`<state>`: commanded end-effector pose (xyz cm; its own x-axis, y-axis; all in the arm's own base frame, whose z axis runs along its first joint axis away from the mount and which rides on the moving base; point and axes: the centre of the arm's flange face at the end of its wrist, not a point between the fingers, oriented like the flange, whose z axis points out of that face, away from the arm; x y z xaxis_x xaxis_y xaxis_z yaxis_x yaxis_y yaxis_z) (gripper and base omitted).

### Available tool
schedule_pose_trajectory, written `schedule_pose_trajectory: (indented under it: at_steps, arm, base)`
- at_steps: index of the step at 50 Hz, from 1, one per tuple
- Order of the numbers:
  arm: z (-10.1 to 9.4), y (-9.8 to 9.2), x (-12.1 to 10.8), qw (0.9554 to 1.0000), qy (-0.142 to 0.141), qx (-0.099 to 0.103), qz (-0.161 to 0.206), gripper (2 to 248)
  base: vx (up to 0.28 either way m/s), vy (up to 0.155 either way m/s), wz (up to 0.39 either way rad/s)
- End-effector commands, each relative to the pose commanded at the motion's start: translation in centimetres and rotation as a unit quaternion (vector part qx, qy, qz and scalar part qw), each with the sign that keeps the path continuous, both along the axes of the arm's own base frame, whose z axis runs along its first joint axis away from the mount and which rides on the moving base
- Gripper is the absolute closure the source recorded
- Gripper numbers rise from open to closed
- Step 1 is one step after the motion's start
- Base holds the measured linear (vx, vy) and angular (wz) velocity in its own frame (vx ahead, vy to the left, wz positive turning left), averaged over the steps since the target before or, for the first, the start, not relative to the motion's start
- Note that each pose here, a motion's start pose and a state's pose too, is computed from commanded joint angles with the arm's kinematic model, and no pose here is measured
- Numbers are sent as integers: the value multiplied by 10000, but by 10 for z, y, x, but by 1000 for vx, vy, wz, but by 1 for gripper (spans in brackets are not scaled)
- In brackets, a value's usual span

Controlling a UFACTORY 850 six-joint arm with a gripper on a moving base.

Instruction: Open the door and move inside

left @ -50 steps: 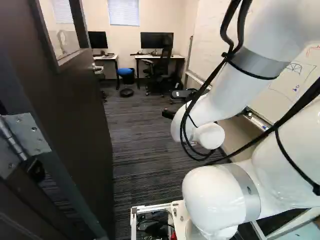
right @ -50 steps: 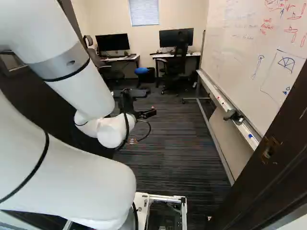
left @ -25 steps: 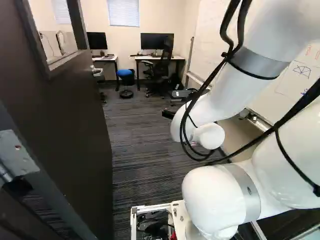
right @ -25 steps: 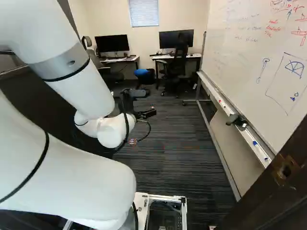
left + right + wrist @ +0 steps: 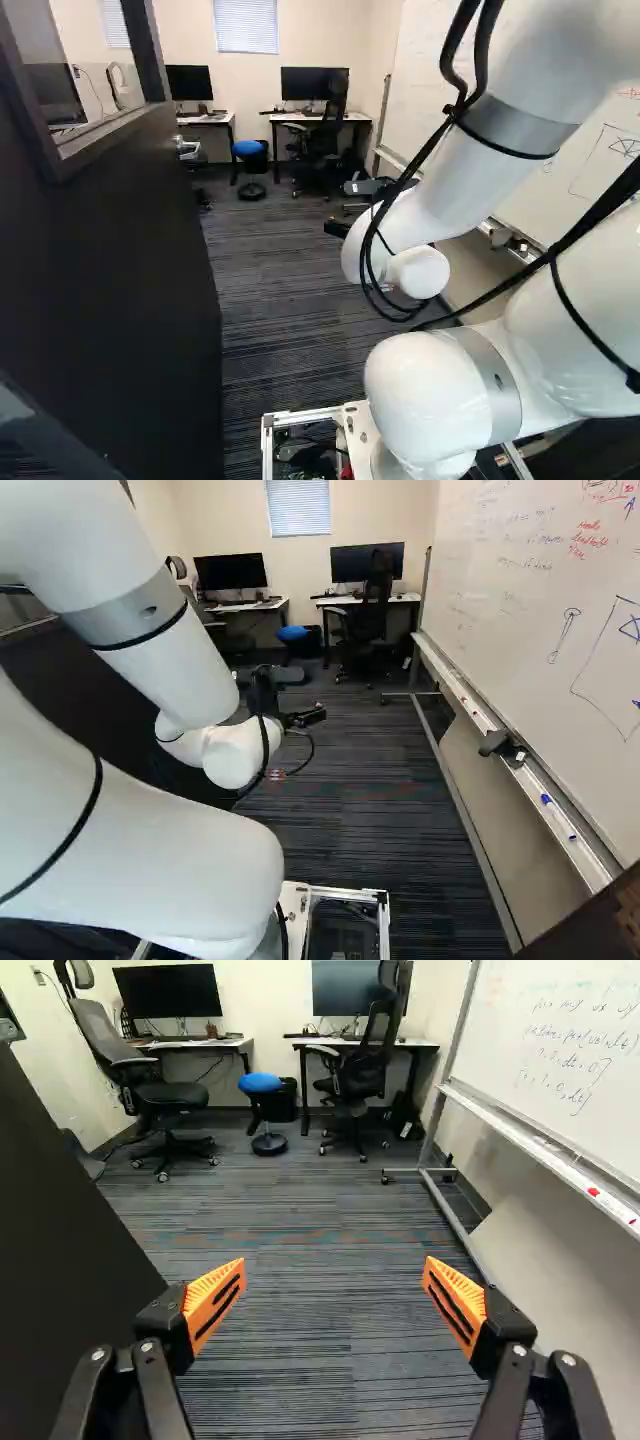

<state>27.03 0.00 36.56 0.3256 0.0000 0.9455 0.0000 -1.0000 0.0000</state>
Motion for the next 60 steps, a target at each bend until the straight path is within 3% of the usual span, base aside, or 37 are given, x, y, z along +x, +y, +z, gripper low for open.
schedule_pose_trajectory:
  at_steps: [60]
  arm:
    - [0, 0, 0, 10000, 0, 0, 0, 3]
  base:
    - [167, 5, -4]
